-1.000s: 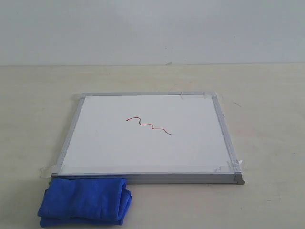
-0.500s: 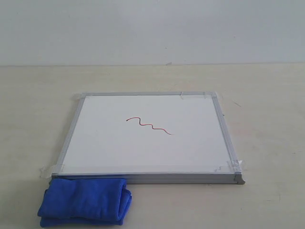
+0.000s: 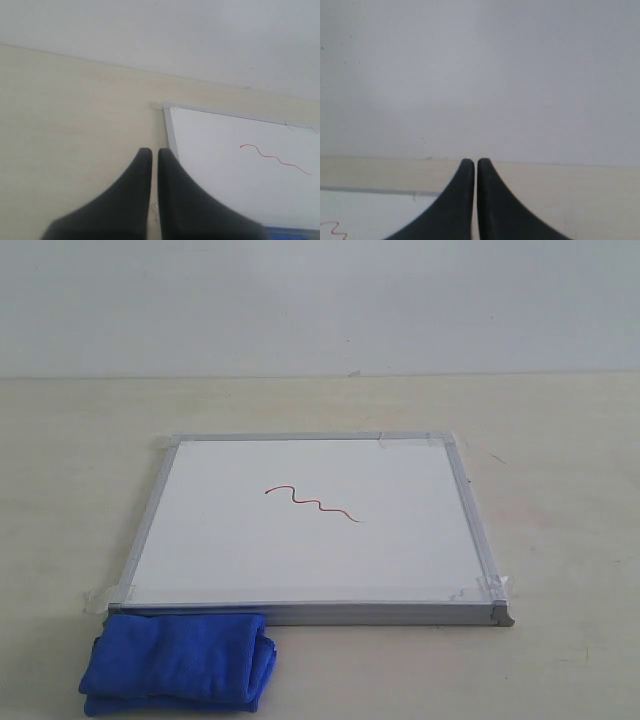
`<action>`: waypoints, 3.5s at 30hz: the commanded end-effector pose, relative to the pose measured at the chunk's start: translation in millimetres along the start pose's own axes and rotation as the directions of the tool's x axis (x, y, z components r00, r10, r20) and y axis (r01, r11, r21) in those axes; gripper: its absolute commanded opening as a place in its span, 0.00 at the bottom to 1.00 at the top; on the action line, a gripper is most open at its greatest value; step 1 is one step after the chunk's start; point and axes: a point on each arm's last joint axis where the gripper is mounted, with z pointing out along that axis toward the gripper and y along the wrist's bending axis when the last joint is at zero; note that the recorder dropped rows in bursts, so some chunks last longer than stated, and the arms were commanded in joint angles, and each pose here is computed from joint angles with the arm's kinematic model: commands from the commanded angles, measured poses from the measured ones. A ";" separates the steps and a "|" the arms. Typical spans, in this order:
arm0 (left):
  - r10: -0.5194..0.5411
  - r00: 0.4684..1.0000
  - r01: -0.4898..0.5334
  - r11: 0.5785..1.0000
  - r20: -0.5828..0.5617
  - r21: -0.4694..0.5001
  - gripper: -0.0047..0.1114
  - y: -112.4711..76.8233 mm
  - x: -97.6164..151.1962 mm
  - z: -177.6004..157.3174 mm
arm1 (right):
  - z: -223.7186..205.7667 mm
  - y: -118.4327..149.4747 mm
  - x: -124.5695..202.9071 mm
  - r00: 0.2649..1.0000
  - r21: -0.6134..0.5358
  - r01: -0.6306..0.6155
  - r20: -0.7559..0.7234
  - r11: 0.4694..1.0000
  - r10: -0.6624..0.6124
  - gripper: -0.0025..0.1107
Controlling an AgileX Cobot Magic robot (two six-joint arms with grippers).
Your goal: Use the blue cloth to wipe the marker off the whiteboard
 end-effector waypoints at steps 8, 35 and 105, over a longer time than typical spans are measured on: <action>0.003 1.000 -0.003 1.000 0.001 -0.004 0.08 0.5 1.1 0.1 | 45.8 1.0 -70.8 0.955 0.015 -0.009 -0.297 1.000 0.013 0.02; 0.003 1.000 -0.003 1.000 0.001 -0.004 0.08 0.5 1.1 0.1 | 121.1 41.6 -51.3 0.872 -0.235 -0.016 -0.479 0.972 -0.101 0.02; 0.003 1.000 -0.003 1.000 0.001 -0.004 0.08 0.5 1.1 0.1 | 171.6 354.8 101.4 0.322 -0.953 0.041 -0.271 0.299 -0.907 0.57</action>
